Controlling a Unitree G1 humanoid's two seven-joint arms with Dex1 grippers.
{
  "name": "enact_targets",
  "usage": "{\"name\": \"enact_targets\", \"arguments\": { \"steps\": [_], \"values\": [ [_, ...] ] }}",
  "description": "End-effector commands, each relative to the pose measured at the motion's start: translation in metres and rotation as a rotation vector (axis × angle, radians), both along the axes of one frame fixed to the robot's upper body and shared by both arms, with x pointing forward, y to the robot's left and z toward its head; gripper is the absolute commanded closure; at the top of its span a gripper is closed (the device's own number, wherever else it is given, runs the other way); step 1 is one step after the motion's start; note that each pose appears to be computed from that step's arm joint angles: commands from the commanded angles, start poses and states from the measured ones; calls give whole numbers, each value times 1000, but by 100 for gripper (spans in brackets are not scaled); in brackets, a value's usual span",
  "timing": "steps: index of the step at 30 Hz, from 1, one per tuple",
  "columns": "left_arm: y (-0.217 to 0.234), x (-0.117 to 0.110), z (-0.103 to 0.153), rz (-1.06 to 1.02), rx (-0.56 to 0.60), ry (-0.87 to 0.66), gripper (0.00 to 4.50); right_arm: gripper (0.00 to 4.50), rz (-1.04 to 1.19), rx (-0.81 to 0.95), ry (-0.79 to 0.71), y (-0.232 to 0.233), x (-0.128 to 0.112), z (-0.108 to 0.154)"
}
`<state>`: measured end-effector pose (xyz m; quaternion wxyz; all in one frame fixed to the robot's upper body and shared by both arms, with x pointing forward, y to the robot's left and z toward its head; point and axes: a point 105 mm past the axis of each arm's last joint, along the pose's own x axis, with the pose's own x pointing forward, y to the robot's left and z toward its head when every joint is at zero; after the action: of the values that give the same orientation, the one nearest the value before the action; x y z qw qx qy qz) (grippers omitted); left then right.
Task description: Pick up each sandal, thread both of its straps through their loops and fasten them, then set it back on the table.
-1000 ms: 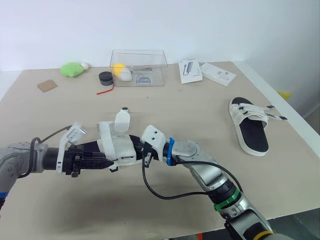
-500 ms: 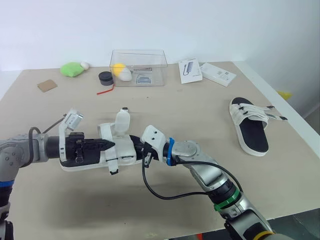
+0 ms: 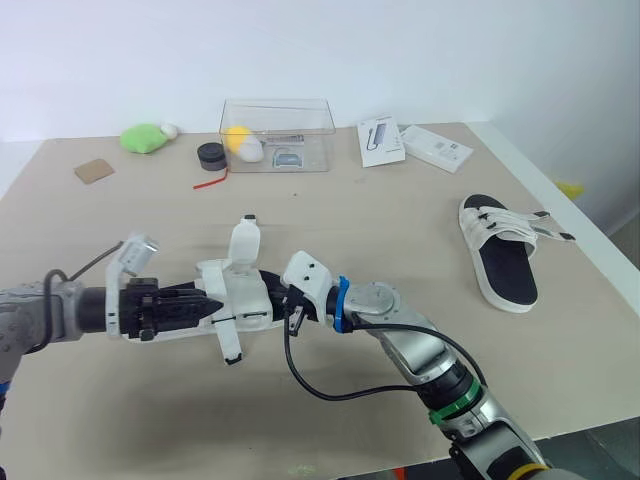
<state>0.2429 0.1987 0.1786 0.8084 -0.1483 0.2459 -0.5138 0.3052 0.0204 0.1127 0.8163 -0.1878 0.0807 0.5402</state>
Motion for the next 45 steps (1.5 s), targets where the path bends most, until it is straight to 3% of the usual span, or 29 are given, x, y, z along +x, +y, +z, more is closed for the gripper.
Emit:
{"name": "enact_targets", "arguments": {
  "steps": [1, 5, 8, 12, 15, 23, 27, 34, 39, 45],
  "values": [
    [4, -17, 17, -11, -12, -32, 160, 450, -2, -35, 45, -2, -4, -14],
    [5, -45, 10, -56, 5, 17, 2, 450, -1, -35, 44, -2, -3, -14],
    [7, -61, -27, -60, 139, 71, 2, 450, 9, -34, 42, 0, -3, -14],
    [-2, -64, -57, -55, 212, 38, 2, 450, 19, -37, 36, 2, -2, -13],
    [-16, -50, -60, 0, 159, -46, 2, 450, 17, -40, 37, 0, -3, -13],
    [-26, -30, -68, 69, 116, -75, 2, 450, 11, -43, 38, -2, -3, -13],
    [-27, -30, -68, 82, 79, -55, 127, 450, 7, -42, 38, -2, -3, -13],
    [-28, -47, -71, 23, 65, 13, 440, 450, 7, -38, 39, -1, -3, -13],
    [-29, -76, -81, -72, 115, 90, 440, 450, 5, -37, 41, -1, -3, -13],
    [-35, -92, -85, -121, 140, 100, 440, 450, 9, -35, 43, 0, -4, -14]
  ]
}}
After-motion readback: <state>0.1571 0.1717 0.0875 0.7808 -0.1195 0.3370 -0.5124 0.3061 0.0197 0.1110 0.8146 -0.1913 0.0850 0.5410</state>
